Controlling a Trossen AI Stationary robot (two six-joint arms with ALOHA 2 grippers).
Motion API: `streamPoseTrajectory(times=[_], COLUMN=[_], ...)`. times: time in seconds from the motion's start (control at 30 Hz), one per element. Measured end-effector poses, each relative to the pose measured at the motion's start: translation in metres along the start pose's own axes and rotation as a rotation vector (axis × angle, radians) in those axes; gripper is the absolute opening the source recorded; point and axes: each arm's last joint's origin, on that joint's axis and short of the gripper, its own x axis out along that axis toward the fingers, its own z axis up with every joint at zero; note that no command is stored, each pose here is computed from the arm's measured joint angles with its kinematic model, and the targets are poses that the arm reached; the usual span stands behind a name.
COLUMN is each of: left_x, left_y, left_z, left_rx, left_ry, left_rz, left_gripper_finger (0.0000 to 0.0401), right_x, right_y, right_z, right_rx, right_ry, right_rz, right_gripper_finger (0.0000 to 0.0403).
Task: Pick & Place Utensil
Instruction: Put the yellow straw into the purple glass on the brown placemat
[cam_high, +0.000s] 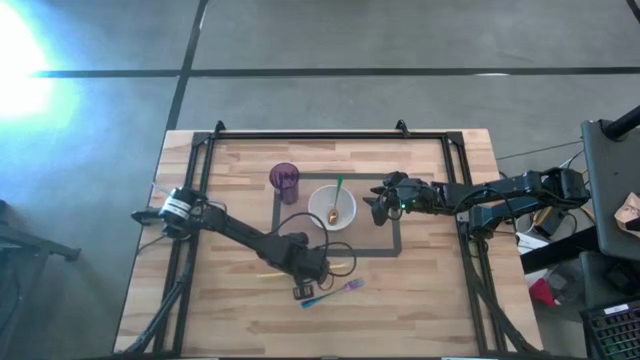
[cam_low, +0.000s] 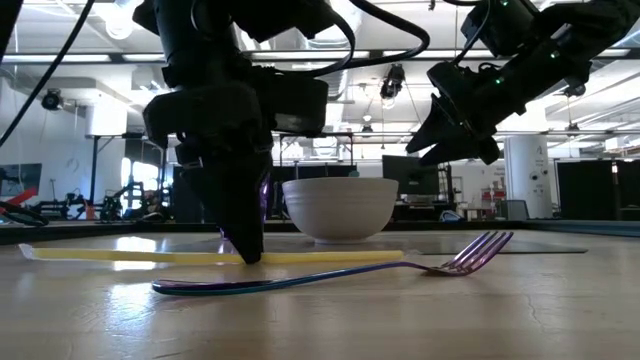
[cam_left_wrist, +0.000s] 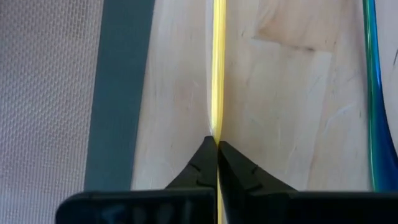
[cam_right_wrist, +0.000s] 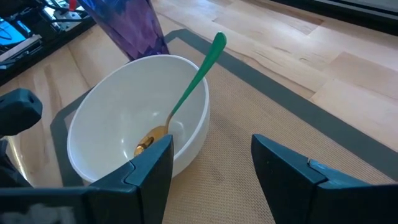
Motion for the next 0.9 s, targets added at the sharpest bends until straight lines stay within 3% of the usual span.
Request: streamPoseTrajectory(times=[0.2, 0.57, 0.77, 0.9], left_x=[-0.013, -0.062, -0.098, -0.121], left_y=[0.003, 0.005, 0.011, 0.019], left_z=[-0.003, 0.001, -0.002, -0.009], left_rx=[0.009, 0.043, 0.071, 0.065], left_ry=[0.008, -0.114, -0.22, -0.31], left_rz=[0.007, -0.035, -0.051, 0.003], left_gripper_finger=[0.0, 0.0, 0.0, 0.0], right_x=[0.0, 0.0, -0.002, -0.004], right_y=[0.0, 0.0, 0.004, 0.01], right_z=[0.0, 0.0, -0.004, -0.008], right_rx=[-0.003, -0.007, -0.015, -0.029], right_ry=[-0.001, 0.023, 0.051, 0.063], right_rz=[0.001, 0.009, 0.038, 0.06], right_gripper_finger=[0.021, 0.021, 0.021, 0.021])
